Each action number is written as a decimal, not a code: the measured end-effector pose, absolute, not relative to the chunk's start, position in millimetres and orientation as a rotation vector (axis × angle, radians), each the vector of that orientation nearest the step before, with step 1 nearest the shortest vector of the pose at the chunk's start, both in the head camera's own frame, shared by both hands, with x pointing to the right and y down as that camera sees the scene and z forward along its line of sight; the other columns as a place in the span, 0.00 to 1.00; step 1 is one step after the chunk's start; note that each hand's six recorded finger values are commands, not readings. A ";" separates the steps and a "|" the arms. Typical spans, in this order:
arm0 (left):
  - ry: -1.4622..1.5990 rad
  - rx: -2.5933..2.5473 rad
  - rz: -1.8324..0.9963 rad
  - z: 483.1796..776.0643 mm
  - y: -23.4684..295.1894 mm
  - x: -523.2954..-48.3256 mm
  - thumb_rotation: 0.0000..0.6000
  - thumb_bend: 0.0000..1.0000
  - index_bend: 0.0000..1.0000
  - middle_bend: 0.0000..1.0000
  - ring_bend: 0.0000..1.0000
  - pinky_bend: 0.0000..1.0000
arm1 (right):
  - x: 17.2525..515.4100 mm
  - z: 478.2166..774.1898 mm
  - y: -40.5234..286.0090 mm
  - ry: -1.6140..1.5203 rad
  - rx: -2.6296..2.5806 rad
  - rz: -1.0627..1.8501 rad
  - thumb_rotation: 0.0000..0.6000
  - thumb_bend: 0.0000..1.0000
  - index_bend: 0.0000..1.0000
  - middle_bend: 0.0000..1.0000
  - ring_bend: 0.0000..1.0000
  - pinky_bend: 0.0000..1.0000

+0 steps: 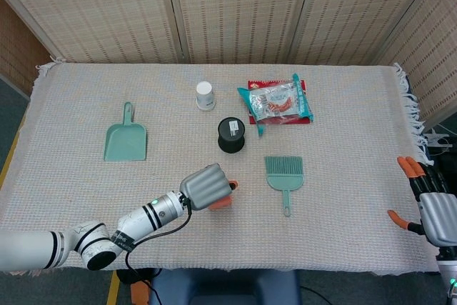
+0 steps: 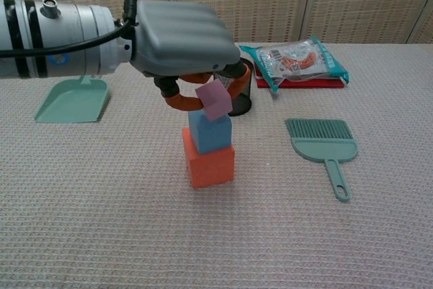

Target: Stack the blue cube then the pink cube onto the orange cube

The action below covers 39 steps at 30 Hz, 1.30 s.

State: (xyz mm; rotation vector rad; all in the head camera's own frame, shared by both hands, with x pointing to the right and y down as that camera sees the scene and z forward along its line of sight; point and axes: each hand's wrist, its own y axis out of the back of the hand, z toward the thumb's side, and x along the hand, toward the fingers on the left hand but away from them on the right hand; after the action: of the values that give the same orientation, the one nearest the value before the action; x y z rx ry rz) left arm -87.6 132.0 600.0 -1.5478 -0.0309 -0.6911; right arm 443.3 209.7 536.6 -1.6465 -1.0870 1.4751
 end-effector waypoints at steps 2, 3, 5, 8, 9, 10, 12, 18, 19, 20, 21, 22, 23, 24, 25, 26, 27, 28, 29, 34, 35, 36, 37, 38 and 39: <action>-0.031 -1.544 -0.695 601.1 130.7 -89.1 1.00 0.36 0.59 1.00 1.00 1.00 | 443.4 536.3 210.1 -1.087 -1.647 1.475 1.00 0.09 0.00 0.00 0.00 0.00; -0.031 -1.543 -0.696 601.5 130.3 -89.8 1.00 0.37 0.59 1.00 1.00 1.00 | 443.3 536.3 210.2 -1.087 -1.647 1.475 1.00 0.09 0.00 0.00 0.00 0.00; -0.031 -1.545 -0.698 602.3 130.1 -91.0 1.00 0.37 0.59 1.00 1.00 1.00 | 443.3 536.0 209.8 -1.088 -1.645 1.474 1.00 0.09 0.00 0.00 0.00 0.00; -0.032 -1.552 -0.696 603.6 131.2 -91.9 1.00 0.37 0.59 1.00 1.00 1.00 | 443.4 536.3 210.1 -1.089 -1.645 1.476 1.00 0.09 0.00 0.00 0.00 0.00; -0.033 -1.555 -0.695 604.2 131.7 -91.8 1.00 0.36 0.59 1.00 1.00 1.00 | 443.5 536.5 210.0 -1.089 -1.645 1.477 1.00 0.09 0.00 0.00 0.00 0.00; -0.034 -1.555 -0.692 604.8 132.3 -91.6 1.00 0.36 0.59 1.00 1.00 1.00 | 443.6 536.6 209.7 -1.089 -1.645 1.478 1.00 0.09 0.00 0.00 0.00 0.00; -0.038 -1.558 -0.687 606.9 133.6 -91.0 1.00 0.36 0.59 1.00 1.00 1.00 | 444.1 536.4 209.5 -1.091 -1.644 1.480 1.00 0.09 0.00 0.00 0.00 0.00; -0.036 -1.562 -0.685 610.2 133.3 -91.7 1.00 0.36 0.52 1.00 1.00 1.00 | 444.7 534.8 209.6 -1.094 -1.639 1.476 1.00 0.09 0.00 0.00 0.00 0.00; -0.035 -1.562 -0.684 610.2 133.1 -91.6 1.00 0.36 0.51 1.00 1.00 1.00 | 444.6 534.8 209.6 -1.093 -1.639 1.476 1.00 0.09 0.00 0.00 0.00 0.00; -0.034 -1.561 -0.683 610.0 133.1 -91.5 1.00 0.36 0.49 1.00 1.00 1.00 | 444.6 535.0 209.7 -1.092 -1.639 1.476 1.00 0.09 0.00 0.00 0.00 0.00; -0.033 -1.562 -0.681 609.9 133.2 -91.6 1.00 0.36 0.47 1.00 1.00 1.00 | 444.6 535.1 209.7 -1.092 -1.639 1.477 1.00 0.09 0.00 0.00 0.00 0.00; -0.033 -1.563 -0.681 609.9 133.3 -91.7 1.00 0.36 0.45 1.00 1.00 1.00 | 444.7 535.2 209.6 -1.092 -1.639 1.478 1.00 0.09 0.00 0.00 0.00 0.00; -0.033 -1.564 -0.680 609.8 133.4 -92.0 1.00 0.36 0.44 1.00 1.00 1.00 | 444.8 535.3 209.5 -1.092 -1.638 1.479 1.00 0.09 0.00 0.00 0.00 0.00; -0.032 -1.564 -0.679 609.7 133.5 -92.2 1.00 0.37 0.43 1.00 1.00 1.00 | 444.8 535.5 209.5 -1.091 -1.638 1.480 1.00 0.09 0.00 0.00 0.00 0.00; -0.032 -1.564 -0.678 609.6 133.5 -92.4 1.00 0.37 0.42 1.00 1.00 1.00 | 444.8 535.7 209.5 -1.091 -1.638 1.481 1.00 0.09 0.00 0.00 0.00 0.00; -0.030 -1.566 -0.678 609.5 133.7 -92.8 1.00 0.37 0.40 1.00 1.00 1.00 | 444.8 535.7 209.5 -1.091 -1.637 1.481 1.00 0.09 0.00 0.00 0.00 0.00; -0.030 -1.566 -0.678 609.5 133.8 -93.0 1.00 0.37 0.39 1.00 1.00 1.00 | 444.6 535.7 209.6 -1.091 -1.637 1.481 1.00 0.09 0.00 0.00 0.00 0.00; -0.030 -1.566 -0.679 609.7 133.8 -93.4 1.00 0.37 0.38 1.00 1.00 1.00 | 444.6 535.6 209.7 -1.091 -1.636 1.481 1.00 0.09 0.00 0.00 0.00 0.00; -0.030 -1.566 -0.680 610.0 133.7 -94.0 1.00 0.36 0.36 1.00 1.00 1.00 | 444.5 535.5 209.8 -1.091 -1.636 1.481 1.00 0.09 0.00 0.00 0.00 0.00; -0.034 -1.569 -0.686 611.4 134.4 -96.5 1.00 0.36 0.30 1.00 1.00 1.00 | 445.1 534.8 209.7 -1.095 -1.634 1.481 1.00 0.09 0.00 0.00 0.00 0.00; -0.034 -1.571 -0.686 611.4 134.6 -96.8 1.00 0.36 0.29 1.00 1.00 1.00 | 445.2 534.9 209.7 -1.094 -1.634 1.481 1.00 0.09 0.00 0.00 0.00 0.00; -0.032 -1.572 -0.686 611.4 134.5 -96.8 1.00 0.37 0.28 1.00 1.00 1.00 | 445.2 535.0 209.8 -1.093 -1.634 1.482 1.00 0.09 0.00 0.00 0.00 0.00; -0.031 -1.573 -0.685 611.4 134.3 -96.8 1.00 0.37 0.28 1.00 1.00 1.00 | 445.1 535.2 210.0 -1.091 -1.635 1.483 1.00 0.09 0.00 0.00 0.00 0.00; -0.028 -1.575 -0.685 611.4 134.0 -96.7 1.00 0.37 0.27 1.00 1.00 1.00 | 445.1 535.3 210.1 -1.088 -1.637 1.484 1.00 0.09 0.00 0.00 0.00 0.00; -0.025 -1.576 -0.684 611.2 133.8 -96.5 1.00 0.37 0.26 1.00 1.00 1.00 | 445.2 535.3 210.1 -1.087 -1.637 1.485 1.00 0.09 0.00 0.00 0.00 0.00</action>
State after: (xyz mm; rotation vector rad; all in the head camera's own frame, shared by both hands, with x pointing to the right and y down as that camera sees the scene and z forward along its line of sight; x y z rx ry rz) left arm -96.5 133.8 611.2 -1.5760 -0.0254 -0.6841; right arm 445.2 210.1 535.3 -1.6370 -1.0866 1.4845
